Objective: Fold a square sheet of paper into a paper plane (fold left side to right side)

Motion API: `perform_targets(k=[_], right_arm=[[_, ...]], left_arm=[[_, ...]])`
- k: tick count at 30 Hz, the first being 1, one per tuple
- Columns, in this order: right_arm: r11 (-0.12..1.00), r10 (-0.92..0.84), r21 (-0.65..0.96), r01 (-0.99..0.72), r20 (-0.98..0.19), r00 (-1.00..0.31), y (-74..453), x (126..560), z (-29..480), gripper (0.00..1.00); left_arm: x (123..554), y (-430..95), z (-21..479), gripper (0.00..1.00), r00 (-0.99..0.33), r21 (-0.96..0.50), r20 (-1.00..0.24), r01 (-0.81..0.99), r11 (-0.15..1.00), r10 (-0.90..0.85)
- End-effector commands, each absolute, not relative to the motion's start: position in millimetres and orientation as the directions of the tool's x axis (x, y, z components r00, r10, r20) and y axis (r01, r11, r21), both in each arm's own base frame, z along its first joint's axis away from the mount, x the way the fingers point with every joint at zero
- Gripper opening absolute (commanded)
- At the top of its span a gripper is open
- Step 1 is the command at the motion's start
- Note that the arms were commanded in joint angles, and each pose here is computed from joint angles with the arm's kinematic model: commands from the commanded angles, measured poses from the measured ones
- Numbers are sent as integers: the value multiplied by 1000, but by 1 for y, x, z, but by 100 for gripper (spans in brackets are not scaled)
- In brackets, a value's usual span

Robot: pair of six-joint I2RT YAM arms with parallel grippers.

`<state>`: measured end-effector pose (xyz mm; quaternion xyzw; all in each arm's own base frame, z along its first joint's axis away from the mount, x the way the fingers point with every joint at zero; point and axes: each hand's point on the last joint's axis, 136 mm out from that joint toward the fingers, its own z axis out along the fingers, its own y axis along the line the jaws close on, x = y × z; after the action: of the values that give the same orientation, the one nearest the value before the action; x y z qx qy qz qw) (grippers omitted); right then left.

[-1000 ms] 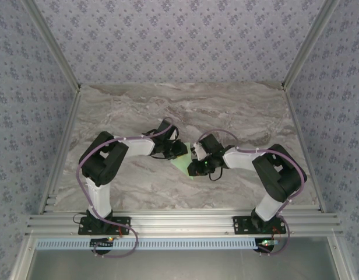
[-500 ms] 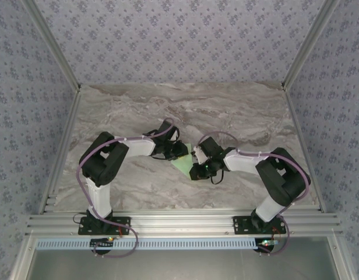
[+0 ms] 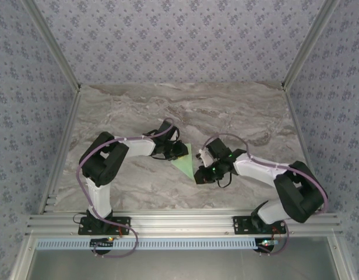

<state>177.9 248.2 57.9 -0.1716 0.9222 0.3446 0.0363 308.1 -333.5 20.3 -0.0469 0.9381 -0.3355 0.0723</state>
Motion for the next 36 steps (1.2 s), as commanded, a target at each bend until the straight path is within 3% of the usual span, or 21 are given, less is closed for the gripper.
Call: perform_targets(k=[1,10,18,23,28,36], right_arm=[[641,-230,692,-332,-239,-943,263,197,78,13],[668,-170,688,-284,-231,-958,280,241,47,11],[786,-193,572,-236,-135,-972,255,231,4,10],[838,-219,500,-217,-55,-974,236,214,-19,4],[858,-225,470,-207,-19,-974,227,205,-31,0],[863,-228,460,-209,-14,-974,224,202,-33,0]], left_arm=[[282,-299,-25,20,-988,-480,-23,-121,869,-150],[282,-301,-24,20,-989,-482,-22,-119,868,-148],[286,-304,-12,20,-988,-502,-45,-102,859,-144],[293,-311,15,21,-986,-549,-107,-48,835,-127],[288,-323,44,21,-981,-578,-181,50,814,-69],[268,-337,43,13,-989,-666,-138,47,744,-61]])
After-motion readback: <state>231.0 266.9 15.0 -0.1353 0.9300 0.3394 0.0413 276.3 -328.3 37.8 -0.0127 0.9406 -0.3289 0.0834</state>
